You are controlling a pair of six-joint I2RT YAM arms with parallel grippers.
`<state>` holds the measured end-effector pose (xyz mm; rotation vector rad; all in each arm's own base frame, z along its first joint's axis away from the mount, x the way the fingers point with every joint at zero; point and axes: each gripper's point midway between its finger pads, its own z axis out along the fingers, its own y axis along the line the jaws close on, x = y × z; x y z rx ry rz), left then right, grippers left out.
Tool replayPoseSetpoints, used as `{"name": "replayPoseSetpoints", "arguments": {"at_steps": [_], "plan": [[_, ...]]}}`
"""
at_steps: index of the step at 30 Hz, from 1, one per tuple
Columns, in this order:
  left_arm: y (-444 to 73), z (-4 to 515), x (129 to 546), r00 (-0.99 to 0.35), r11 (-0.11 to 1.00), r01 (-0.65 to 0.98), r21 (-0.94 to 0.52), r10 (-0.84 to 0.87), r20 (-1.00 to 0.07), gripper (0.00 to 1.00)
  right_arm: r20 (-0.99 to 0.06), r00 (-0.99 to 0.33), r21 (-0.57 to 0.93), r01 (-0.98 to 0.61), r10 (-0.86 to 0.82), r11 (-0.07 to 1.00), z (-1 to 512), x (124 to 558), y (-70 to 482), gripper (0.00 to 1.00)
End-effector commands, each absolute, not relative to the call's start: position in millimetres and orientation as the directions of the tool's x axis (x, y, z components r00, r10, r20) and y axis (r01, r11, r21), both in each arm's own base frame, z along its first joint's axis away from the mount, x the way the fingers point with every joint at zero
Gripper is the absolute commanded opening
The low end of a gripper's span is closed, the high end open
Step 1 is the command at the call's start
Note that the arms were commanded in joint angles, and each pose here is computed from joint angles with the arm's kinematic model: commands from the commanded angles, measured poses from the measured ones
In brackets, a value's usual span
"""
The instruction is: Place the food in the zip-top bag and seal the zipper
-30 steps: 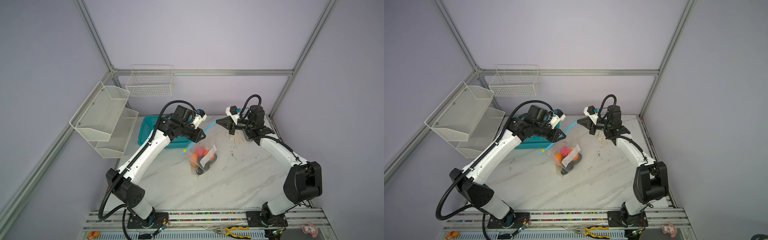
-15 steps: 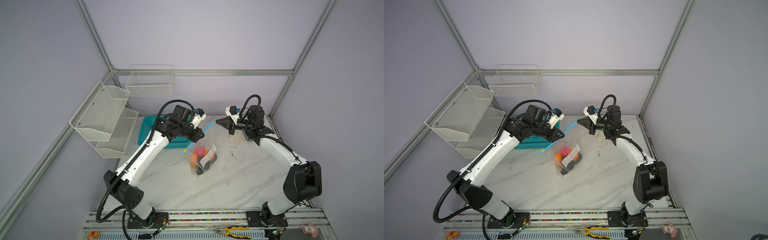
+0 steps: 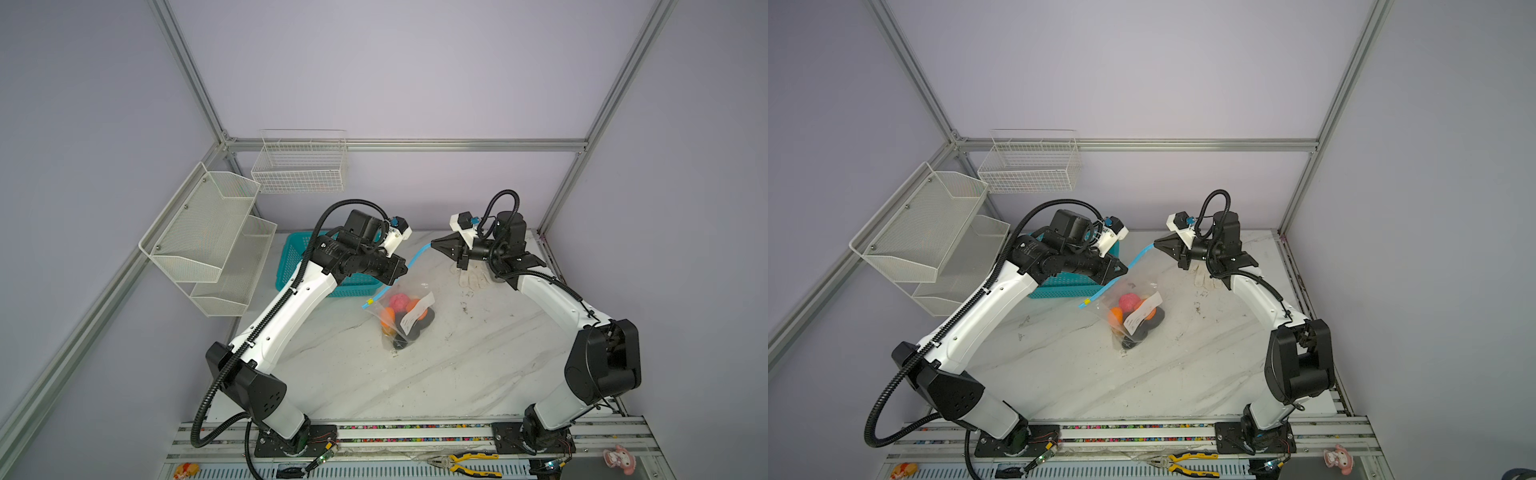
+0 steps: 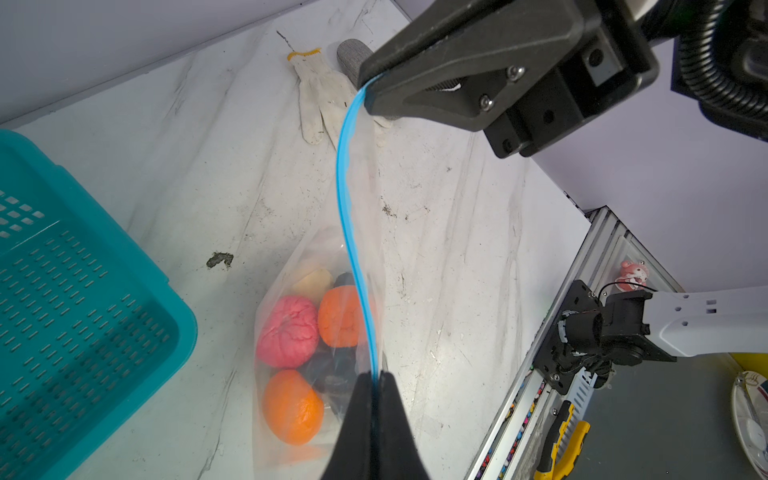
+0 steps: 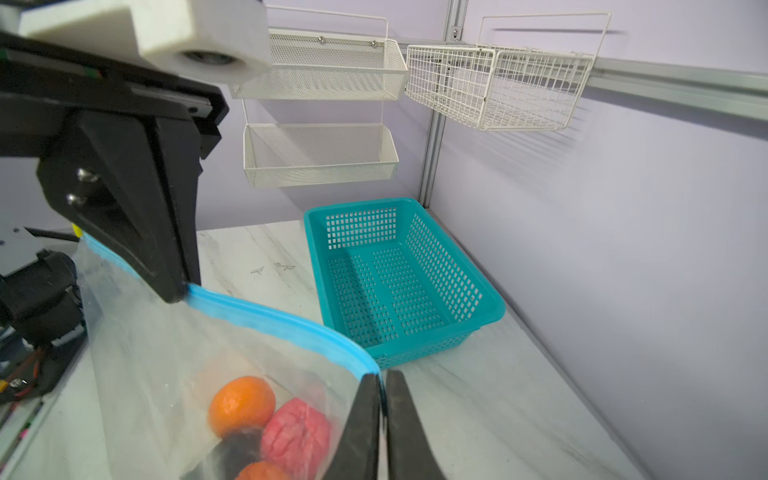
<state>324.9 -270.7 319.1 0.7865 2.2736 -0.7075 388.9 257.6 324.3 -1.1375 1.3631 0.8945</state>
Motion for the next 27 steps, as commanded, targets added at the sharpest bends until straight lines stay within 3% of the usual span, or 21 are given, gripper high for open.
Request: {"name": "replayPoseSetpoints", "arguments": {"at_steps": [1, 4, 6, 11, 14, 22, 27], "plan": [[-270, 365, 325, -0.522, 0.645, 0.731, -0.223, 0.318, -0.792, 0.0, -0.991, 0.084, -0.108, -0.961, -0.104, 0.254, 347, 389, 261, 0.3], [-273, 367, 323, -0.507, 0.633, 0.744, -0.214, 0.326, -0.798, 0.0, -0.995, 0.032, -0.061, -0.944, -0.094, 0.326, 358, 389, 256, 0.5], [-273, 367, 322, -0.501, 0.631, 0.748, -0.207, 0.331, -0.8, 0.0, -0.998, 0.003, -0.03, -0.923, -0.069, 0.385, 364, 382, 254, 0.56], [-275, 365, 321, -0.5, 0.622, 0.754, -0.212, 0.334, -0.799, 0.0, -0.982, -0.173, 0.18, -0.778, 0.07, 0.601, 351, 369, 231, 0.58], [-279, 365, 320, -0.497, 0.607, 0.763, -0.22, 0.335, -0.8, 0.0, -0.974, -0.218, 0.203, -0.693, 0.067, 0.692, 332, 340, 218, 0.59], [-299, 366, 300, -0.495, 0.548, 0.797, -0.254, 0.351, -0.795, 0.0, -0.942, -0.3, 0.322, -0.67, 0.153, 0.669, 306, 269, 209, 0.6], [-315, 373, 280, -0.487, 0.523, 0.811, -0.263, 0.354, -0.798, 0.0, -0.921, -0.293, 0.388, -0.661, 0.255, 0.642, 315, 246, 196, 0.53]]}}
